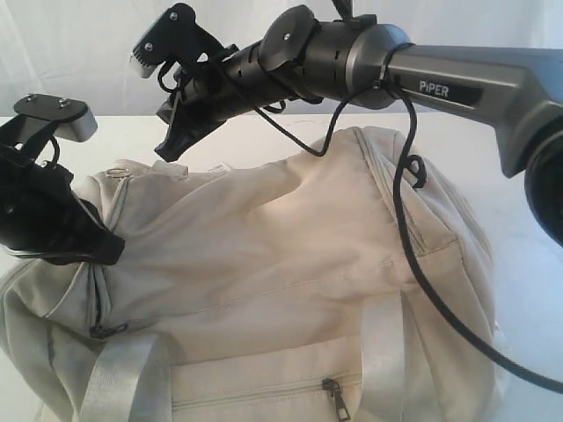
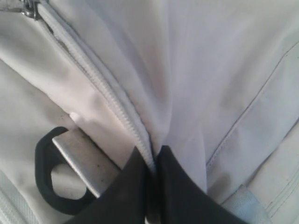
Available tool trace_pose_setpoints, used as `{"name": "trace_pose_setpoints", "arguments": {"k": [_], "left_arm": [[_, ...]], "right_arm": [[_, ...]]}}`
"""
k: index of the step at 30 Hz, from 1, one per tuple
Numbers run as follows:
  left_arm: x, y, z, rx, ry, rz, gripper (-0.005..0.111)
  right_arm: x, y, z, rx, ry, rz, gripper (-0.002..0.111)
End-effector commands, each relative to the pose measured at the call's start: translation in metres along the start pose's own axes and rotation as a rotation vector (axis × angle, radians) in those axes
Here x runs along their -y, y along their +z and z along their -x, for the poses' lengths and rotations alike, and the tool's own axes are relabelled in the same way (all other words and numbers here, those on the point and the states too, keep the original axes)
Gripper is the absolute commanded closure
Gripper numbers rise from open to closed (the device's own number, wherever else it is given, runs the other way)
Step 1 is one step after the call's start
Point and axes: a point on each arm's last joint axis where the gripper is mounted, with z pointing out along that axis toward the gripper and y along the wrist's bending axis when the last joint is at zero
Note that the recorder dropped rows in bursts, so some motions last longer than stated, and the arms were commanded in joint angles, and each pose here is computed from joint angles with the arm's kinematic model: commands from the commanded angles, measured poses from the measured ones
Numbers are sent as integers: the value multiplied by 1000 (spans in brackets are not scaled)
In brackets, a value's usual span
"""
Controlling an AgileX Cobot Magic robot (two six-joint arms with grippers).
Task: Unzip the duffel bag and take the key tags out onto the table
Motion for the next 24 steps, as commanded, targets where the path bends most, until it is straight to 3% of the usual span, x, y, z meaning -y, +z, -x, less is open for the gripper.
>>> {"name": "trace_pose_setpoints", "arguments": {"k": [1,7,9,16,19,24], "left_arm": [[5,-3,-8,-65,0,-38,107],[4,-2,-5,-30,0,-23,106],[4,-3,-4,-25,4,-23,99],[9,-21,10,-24,32,-46,32],[11,-35,22,12,58,-27,35],[5,-50,27,-21,32,35,49]], "right_arm": [[8,-7,-4,-25,65,20,108],[4,-29,-2,-106,159,159,108],[6,-38,3,-104,179,163,106],[11,-66,21,-114,211,116,73],[10,-75,27,-113,207,122,65],[12,-81,33,-99,286,100,63]]}}
